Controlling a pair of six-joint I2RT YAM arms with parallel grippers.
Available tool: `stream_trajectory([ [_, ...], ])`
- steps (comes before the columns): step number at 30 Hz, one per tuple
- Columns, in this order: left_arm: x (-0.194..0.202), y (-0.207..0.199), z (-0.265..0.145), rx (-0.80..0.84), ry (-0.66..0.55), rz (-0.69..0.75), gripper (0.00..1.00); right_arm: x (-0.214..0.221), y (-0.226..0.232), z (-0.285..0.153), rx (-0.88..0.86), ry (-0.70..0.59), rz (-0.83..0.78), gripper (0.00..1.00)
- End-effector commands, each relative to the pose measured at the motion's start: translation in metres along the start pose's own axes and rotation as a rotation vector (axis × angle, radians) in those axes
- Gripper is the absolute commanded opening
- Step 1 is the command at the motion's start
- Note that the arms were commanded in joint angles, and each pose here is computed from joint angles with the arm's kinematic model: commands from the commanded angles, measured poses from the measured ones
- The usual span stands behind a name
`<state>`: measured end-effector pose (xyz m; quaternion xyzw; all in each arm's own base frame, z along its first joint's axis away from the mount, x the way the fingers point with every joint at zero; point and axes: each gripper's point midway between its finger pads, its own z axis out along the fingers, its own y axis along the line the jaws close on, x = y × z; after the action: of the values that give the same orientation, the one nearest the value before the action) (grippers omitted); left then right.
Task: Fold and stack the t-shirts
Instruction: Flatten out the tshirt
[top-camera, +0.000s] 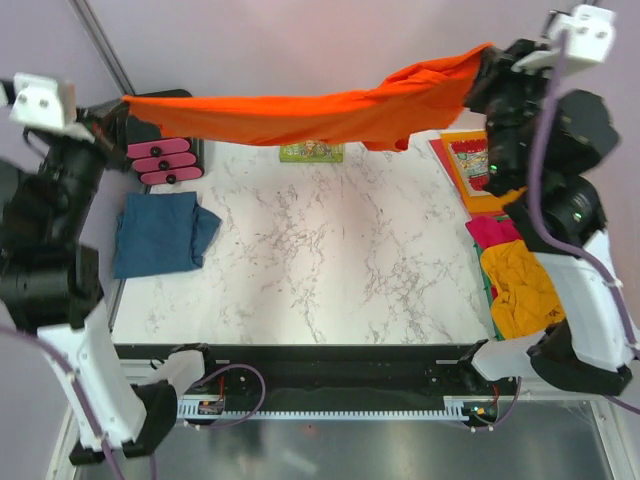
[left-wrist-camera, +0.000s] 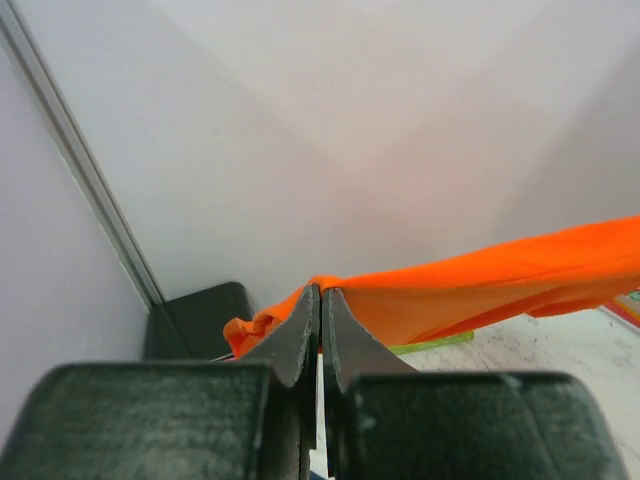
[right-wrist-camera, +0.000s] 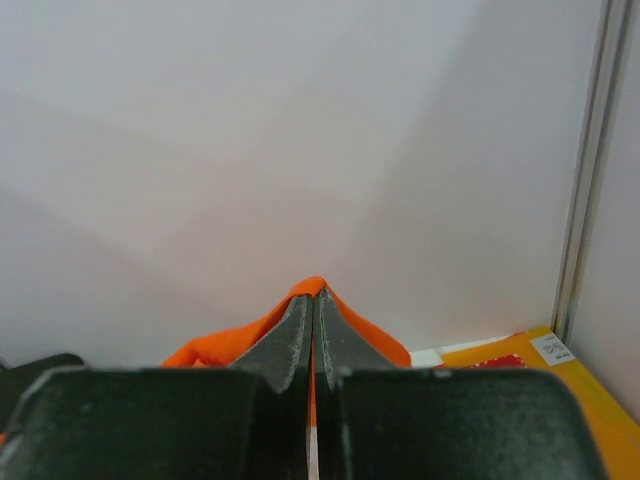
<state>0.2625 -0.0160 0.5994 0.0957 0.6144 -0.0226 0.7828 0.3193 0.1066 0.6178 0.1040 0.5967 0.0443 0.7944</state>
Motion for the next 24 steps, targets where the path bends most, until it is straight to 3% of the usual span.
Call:
stream_trajectory([
  [1,-0.041,-0.015,-0.059,-0.023,-0.143,0.031,0.02,-0.057,-0.033,-0.035,0.014,-0.099,0.081,0.0],
  [9,-0.088,-0.015,-0.107,-0.092,-0.243,0.105,0.02,-0.125,-0.05,-0.059,-0.047,-0.22,0.174,0.0],
  [14,-0.099,-0.008,-0.092,-0.093,-0.251,0.119,0.02,-0.118,-0.041,-0.049,-0.034,-0.229,0.161,0.0],
  [19,-0.017,-0.007,-0.022,0.0,-0.038,0.065,0.02,-0.046,-0.018,-0.014,0.055,-0.142,0.017,0.0],
  [20,0.026,-0.01,-0.001,0.04,0.047,0.038,0.02,-0.014,-0.011,-0.004,0.06,-0.099,-0.029,0.0],
  [22,0.072,-0.016,0.017,0.094,0.127,0.007,0.02,0.022,-0.013,0.016,0.066,-0.061,-0.02,0.0],
  [23,0.119,-0.018,0.029,0.116,0.207,-0.027,0.02,0.066,-0.014,0.027,0.069,0.006,-0.056,0.0],
  [24,0.142,-0.021,0.034,0.131,0.242,-0.042,0.02,0.09,-0.011,0.035,0.036,0.04,-0.047,0.0],
])
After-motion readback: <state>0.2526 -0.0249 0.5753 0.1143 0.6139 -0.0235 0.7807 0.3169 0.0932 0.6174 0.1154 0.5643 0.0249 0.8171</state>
